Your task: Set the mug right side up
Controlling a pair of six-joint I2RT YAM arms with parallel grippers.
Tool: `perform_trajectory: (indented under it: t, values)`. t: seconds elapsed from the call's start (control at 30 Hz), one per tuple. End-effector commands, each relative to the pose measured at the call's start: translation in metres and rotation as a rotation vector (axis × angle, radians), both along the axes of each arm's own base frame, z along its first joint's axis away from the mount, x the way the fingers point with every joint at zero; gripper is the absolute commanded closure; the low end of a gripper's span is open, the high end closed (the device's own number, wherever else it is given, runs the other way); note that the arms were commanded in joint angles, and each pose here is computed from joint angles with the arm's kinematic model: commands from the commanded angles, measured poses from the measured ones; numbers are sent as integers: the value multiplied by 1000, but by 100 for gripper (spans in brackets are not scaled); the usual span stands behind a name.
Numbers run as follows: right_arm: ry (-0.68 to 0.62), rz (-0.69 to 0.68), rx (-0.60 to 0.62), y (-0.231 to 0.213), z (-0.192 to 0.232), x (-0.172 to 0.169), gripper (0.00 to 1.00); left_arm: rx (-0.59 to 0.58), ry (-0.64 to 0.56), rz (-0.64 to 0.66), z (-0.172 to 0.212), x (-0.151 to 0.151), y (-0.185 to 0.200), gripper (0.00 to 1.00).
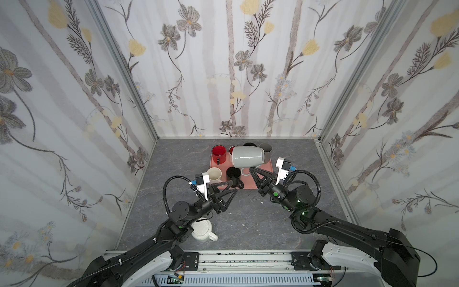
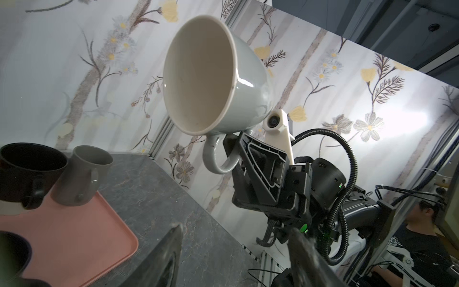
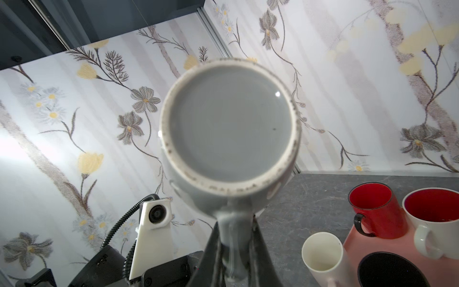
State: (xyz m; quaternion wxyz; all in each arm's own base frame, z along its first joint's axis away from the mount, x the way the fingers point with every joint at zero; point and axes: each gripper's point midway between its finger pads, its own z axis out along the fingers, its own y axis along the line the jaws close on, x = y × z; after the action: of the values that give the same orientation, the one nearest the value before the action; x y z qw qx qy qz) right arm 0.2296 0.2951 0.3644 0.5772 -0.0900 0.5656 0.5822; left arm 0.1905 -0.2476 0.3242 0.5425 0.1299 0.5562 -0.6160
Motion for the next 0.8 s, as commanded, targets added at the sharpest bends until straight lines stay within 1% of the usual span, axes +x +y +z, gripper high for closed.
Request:
perform_trajectory:
  t: [0.0, 0.13, 0.33, 0.43, 0.53, 0.67, 0.73, 0.77]
  values:
    - [-91, 85, 164, -6, 42, -19, 100, -108, -102, -75, 35, -17, 2, 33]
    - [-84, 124, 198, -4, 42, -24, 100, -122, -112, -81, 41, -15, -1, 38]
    - [-85, 165, 198, 5, 41, -31, 100, -116, -115, -77, 45, -8, -6, 46]
    - [-89, 185, 201, 7, 41, -36, 100, -117, -114, -61, 46, -6, -5, 54]
    - [-95, 206, 205, 9, 41, -41, 100, -111, -110, -43, 46, -3, -4, 61]
    - [-103, 220, 233, 6, 42, -47, 100, -107, -106, -33, 46, 0, -4, 61]
    - [-104, 222, 239, 5, 43, -48, 100, -108, -104, -27, 46, 0, -3, 57]
    - [-105, 224, 238, 5, 43, -48, 100, -113, -108, -24, 48, 0, -2, 57]
